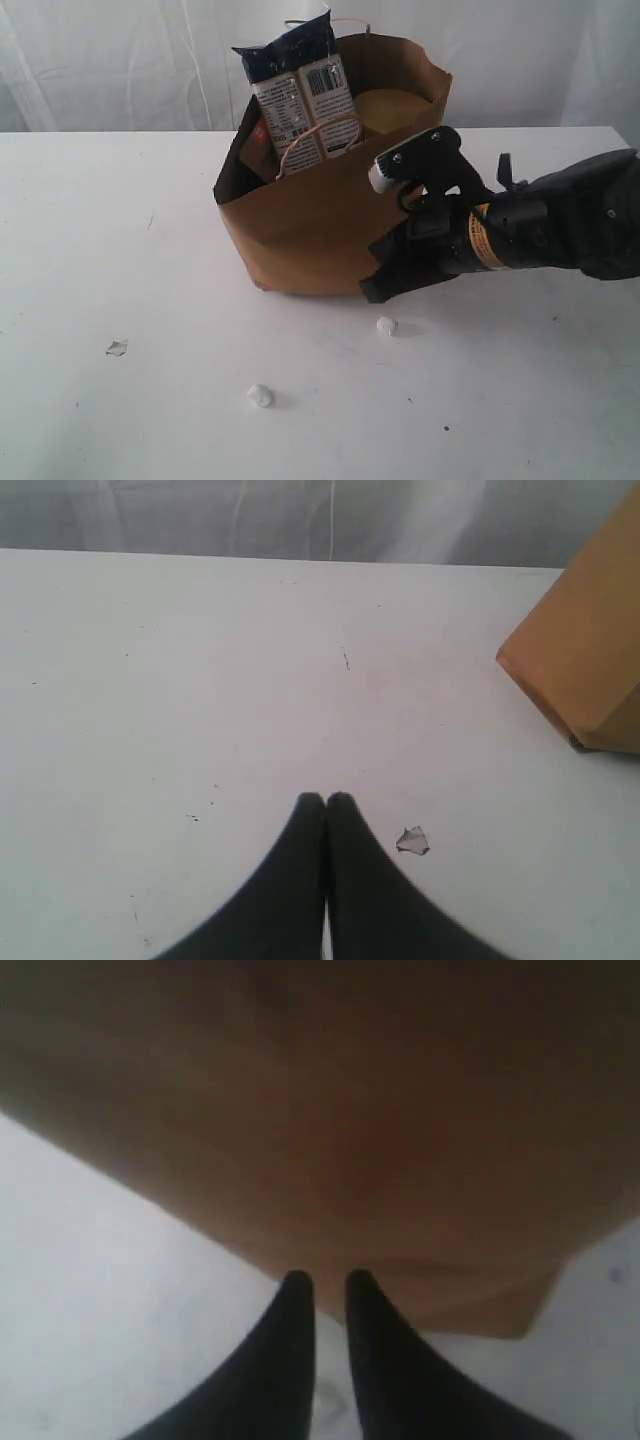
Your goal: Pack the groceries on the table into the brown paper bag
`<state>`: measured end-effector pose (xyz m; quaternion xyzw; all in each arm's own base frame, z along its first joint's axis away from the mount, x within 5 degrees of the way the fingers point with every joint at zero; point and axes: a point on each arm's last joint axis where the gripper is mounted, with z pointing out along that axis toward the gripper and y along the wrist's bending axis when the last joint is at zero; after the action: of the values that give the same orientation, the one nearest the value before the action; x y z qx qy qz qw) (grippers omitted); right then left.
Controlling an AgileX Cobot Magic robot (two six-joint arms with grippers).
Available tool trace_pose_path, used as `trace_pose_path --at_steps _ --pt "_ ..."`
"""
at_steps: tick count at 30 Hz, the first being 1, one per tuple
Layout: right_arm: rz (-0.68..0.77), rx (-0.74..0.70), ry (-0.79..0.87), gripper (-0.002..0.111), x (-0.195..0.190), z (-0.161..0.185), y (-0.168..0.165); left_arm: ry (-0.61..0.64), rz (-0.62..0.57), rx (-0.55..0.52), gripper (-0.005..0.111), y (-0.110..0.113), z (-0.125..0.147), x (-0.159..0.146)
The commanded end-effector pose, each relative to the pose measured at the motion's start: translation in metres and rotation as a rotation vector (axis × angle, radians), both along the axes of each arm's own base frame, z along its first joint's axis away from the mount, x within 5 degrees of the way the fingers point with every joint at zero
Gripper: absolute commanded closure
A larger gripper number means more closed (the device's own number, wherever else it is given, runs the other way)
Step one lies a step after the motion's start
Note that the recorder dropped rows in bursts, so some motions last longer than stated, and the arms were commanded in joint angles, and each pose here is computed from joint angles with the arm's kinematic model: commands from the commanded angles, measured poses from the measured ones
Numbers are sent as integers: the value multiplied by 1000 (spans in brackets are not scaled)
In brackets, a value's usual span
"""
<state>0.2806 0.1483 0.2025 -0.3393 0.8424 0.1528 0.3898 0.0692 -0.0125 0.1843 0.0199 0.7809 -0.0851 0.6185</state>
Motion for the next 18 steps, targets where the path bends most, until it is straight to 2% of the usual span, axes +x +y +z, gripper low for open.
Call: trace_pose_path --at_steps 1,3,4,10,15,18 --pt "-32 -83 4 70 9 -19 -4 1 4 -9 107 0 -1 0" --pt "27 -53 65 59 6 -29 3 1 4 -9 107 0 -1 0" --pt "51 -40 92 58 4 -33 5 1 4 -9 107 0 -1 0" --pt "54 -39 166 62 5 -52 8 1 4 -9 107 0 -1 0" --pt "-24 -118 151 62 12 -64 0 1 4 -9 107 0 -1 0" --pt "-13 -127 197 62 11 -78 1 1 4 -9 107 0 -1 0"
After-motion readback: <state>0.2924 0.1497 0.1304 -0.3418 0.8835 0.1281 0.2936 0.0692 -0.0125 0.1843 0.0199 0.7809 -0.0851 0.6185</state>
